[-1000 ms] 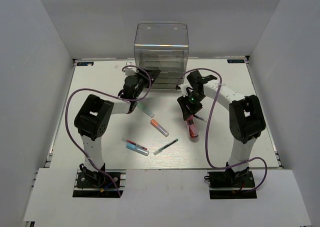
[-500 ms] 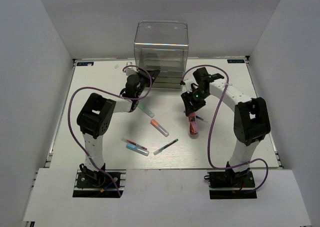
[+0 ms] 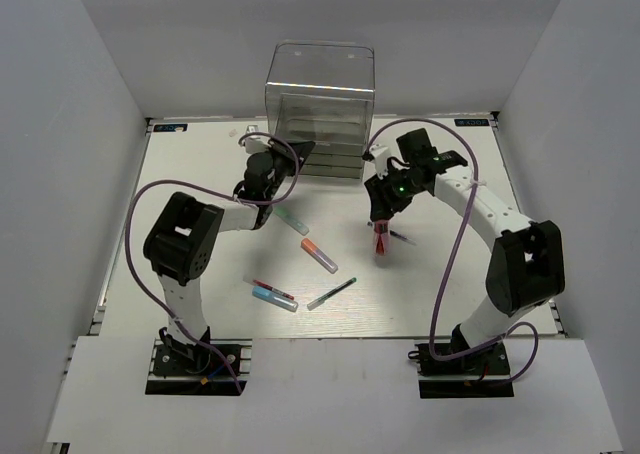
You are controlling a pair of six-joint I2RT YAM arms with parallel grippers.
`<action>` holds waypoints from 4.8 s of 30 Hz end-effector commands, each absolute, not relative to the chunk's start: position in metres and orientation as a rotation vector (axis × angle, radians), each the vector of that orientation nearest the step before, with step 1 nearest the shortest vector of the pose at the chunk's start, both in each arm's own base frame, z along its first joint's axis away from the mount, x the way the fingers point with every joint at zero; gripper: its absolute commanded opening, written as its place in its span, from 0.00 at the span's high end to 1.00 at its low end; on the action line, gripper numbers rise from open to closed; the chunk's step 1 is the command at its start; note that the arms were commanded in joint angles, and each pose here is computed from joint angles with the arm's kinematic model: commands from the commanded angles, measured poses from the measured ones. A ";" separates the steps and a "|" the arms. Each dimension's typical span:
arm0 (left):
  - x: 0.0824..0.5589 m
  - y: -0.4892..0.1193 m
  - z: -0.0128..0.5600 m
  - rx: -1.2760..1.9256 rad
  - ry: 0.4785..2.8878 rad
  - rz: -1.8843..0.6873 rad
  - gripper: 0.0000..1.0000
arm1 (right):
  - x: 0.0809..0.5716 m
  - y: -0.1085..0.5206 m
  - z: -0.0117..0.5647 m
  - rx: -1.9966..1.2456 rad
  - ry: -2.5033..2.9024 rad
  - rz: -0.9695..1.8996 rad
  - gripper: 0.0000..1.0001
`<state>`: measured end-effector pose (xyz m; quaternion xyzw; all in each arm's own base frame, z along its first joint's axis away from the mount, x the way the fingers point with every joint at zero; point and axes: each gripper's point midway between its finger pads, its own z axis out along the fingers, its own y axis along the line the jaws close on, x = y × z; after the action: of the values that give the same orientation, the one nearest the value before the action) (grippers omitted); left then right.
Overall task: Sort the stationery into containers
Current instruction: Open the storage box at the center of the board, then place the stationery in the storage box.
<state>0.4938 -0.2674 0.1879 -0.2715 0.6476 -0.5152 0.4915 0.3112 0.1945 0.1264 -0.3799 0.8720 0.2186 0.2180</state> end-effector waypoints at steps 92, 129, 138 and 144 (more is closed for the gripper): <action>0.471 -0.265 0.334 -0.416 1.317 -1.306 1.00 | 0.498 0.291 0.253 -1.275 0.632 -0.406 1.00; 0.473 -0.268 0.335 -0.408 1.321 -1.311 1.00 | 0.561 0.300 0.257 -1.062 0.879 -0.416 0.55; 0.472 -0.269 0.335 -0.400 1.324 -1.317 1.00 | 0.518 0.299 0.261 -1.103 0.846 -0.272 0.29; 0.472 -0.269 0.340 -0.397 1.315 -1.320 1.00 | 0.494 0.298 0.257 -1.152 0.845 -0.194 0.27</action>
<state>0.4799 -0.2725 0.2832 -0.1907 0.6104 -0.5396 0.5476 0.5065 0.2984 0.2248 -0.5414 0.4108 -0.1081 0.7255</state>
